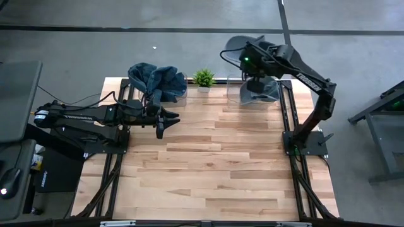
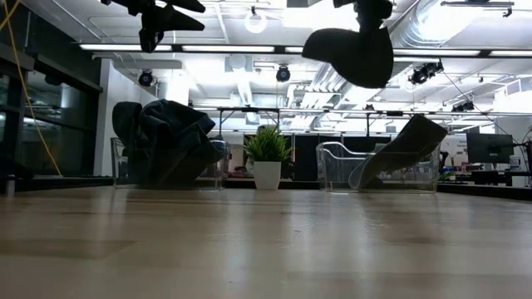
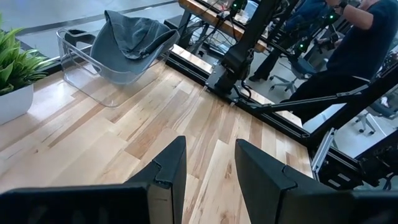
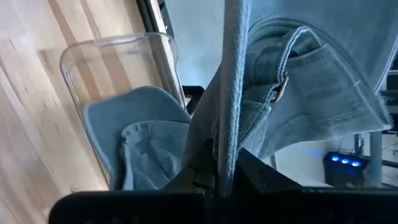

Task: Pick & Place hat
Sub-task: Put the gray cap into the right transparent bin

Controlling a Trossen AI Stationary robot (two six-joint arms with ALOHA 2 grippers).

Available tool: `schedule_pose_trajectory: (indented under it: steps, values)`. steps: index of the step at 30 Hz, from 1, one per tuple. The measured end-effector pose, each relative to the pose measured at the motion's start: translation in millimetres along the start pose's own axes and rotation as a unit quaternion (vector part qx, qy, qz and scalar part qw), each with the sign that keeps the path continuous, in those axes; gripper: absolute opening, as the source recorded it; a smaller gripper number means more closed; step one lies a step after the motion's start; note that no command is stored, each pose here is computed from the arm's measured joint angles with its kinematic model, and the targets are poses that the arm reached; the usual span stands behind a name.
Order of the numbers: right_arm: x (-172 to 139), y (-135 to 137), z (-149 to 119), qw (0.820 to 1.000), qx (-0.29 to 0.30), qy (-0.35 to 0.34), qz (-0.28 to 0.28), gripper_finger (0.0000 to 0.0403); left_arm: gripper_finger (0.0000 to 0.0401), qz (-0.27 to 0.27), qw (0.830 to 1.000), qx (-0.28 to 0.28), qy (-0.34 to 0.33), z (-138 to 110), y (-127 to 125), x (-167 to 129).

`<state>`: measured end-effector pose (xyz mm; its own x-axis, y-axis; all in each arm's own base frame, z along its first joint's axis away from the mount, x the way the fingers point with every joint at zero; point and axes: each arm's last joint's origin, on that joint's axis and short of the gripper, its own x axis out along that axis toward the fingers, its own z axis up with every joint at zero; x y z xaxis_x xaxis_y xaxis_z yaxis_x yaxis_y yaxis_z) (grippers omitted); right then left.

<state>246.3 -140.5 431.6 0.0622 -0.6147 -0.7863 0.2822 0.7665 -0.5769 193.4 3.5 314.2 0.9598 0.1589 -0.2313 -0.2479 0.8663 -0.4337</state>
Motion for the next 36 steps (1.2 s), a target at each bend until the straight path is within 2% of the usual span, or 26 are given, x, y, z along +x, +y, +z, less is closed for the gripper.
schedule_pose_trajectory:
  steps: [14, 22, 27, 30, 36]
  values:
    - [74, 0, 29, 0.989, -0.095, 0.111, -0.011, 0.0010, 0.0115, -0.009, 1.000, -0.014, 0.011, -1, 0, 0]
    - [92, 9, 36, 0.984, -0.122, 0.127, 0.010, 0.0010, 0.0115, -0.029, 0.999, -0.026, 0.023, -2, -1, 0]
    - [118, 32, 26, 0.971, -0.151, 0.180, 0.042, 0.0010, 0.0115, -0.029, 0.999, -0.026, 0.022, -2, -1, 0]
    - [132, 48, 13, 0.955, -0.189, 0.227, 0.025, 0.0010, 0.0115, -0.028, 0.999, -0.026, 0.022, -2, -1, 0]
    - [127, 62, -10, 0.949, -0.199, 0.244, 0.035, 0.0010, 0.0115, -0.028, 0.999, -0.026, 0.022, -2, -1, 0]
